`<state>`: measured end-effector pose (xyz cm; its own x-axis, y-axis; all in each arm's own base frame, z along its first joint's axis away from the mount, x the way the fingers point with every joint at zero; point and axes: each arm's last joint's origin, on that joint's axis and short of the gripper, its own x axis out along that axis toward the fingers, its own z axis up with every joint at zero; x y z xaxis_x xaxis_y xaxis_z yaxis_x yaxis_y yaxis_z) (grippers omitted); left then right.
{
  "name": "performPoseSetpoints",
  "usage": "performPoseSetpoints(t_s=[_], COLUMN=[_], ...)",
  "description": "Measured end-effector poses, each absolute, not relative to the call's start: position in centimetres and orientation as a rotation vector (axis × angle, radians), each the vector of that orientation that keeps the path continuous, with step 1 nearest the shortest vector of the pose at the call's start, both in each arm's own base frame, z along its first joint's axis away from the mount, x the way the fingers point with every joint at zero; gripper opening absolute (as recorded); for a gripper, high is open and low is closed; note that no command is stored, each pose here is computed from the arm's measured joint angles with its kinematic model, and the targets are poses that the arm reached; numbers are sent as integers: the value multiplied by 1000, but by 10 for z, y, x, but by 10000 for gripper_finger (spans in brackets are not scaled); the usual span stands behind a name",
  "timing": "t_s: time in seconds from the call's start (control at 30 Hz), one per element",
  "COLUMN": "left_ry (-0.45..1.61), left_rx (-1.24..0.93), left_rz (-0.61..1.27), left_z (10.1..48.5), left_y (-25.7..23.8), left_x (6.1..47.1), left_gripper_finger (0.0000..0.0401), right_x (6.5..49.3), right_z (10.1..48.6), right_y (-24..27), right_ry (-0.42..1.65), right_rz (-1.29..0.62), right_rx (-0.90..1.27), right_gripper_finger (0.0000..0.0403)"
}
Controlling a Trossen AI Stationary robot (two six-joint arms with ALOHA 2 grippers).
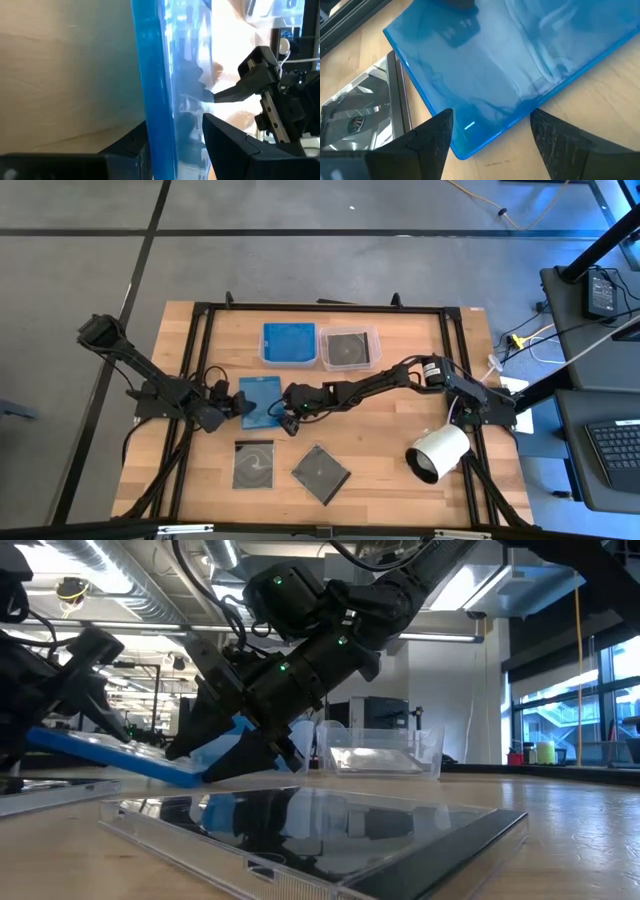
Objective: Pick & place jewel cases by type
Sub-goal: Put the blue CD case into the left transparent bin
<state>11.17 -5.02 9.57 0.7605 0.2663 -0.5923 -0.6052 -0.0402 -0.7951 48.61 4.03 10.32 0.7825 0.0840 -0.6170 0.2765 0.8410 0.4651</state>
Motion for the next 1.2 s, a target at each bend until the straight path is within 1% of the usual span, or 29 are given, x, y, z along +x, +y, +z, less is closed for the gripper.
performPoseSetpoints(t_s=[0.13, 0.3, 0.47, 0.57, 0.67, 0.77, 0.97, 1.07, 1.2], left_ry=[300, 269, 227, 194, 187, 192, 184, 178, 157], left_rx=[-1427, -1381, -1334, -1315, -1286, -1259, -1225, -1211, -1159], left_rz=[689, 637, 632, 634, 611, 576, 531, 512, 474], left_z=[97, 100, 102, 104, 106, 108, 112, 114, 119], left_y=[-51, -52, -52, -51, -52, -54, -56, -56, -58], left_x=[113, 116, 117, 118, 119, 121, 124, 125, 127], left_gripper_finger=[122, 79, 44, 31, 25, 24, 22, 22, 22], right_x=[486, 486, 486, 485, 484, 482, 472, 465, 453], right_z=[103, 103, 102, 104, 107, 111, 135, 147, 155], right_y=[40, 40, 43, 47, 56, 64, 76, 77, 70], right_ry=[673, 670, 615, 596, 586, 566, 531, 532, 573], right_rz=[-106, -99, -267, -319, -323, -369, -557, -661, -789], right_rx=[562, 483, 328, 237, 169, 89, -77, -128, -156], right_gripper_finger=[268, 268, 268, 268, 268, 268, 268, 268, 268])
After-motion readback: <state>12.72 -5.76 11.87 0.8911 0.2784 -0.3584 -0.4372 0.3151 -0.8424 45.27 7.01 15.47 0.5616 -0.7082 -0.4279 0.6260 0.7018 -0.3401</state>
